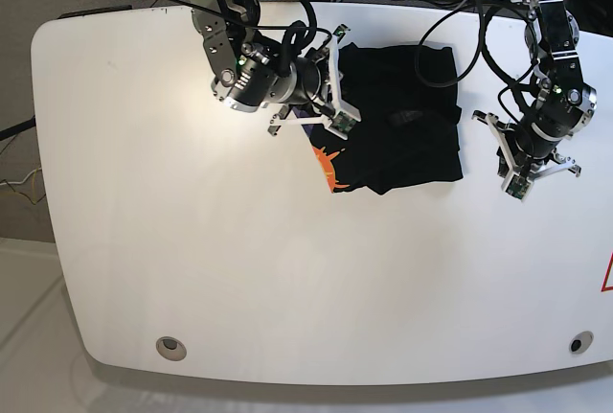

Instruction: Fold the T-shirt properly

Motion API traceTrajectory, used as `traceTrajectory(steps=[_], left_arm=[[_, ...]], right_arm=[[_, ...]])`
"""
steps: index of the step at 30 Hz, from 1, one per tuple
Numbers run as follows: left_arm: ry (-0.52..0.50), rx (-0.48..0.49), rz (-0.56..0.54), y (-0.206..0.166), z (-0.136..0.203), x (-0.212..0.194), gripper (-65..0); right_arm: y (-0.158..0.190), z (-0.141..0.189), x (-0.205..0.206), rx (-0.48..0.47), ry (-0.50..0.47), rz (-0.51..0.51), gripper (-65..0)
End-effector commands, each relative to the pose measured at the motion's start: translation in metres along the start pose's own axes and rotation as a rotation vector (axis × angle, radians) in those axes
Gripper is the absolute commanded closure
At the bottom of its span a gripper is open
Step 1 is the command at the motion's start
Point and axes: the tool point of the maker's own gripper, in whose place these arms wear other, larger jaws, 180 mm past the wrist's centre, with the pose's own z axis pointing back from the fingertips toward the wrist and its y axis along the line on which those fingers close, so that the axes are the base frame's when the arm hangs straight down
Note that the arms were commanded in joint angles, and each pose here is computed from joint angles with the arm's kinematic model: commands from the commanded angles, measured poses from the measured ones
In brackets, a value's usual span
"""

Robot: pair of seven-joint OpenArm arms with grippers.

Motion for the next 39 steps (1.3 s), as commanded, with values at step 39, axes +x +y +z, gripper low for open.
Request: traceTrajectory(steps=[39], left_arm=[[-0.087, 0.037, -0.010, 0.016, 0.005, 0.032, 0.0]], right_arm=[[0.058, -0.004, 0.097, 0.080, -0.107, 0.451, 0.0]])
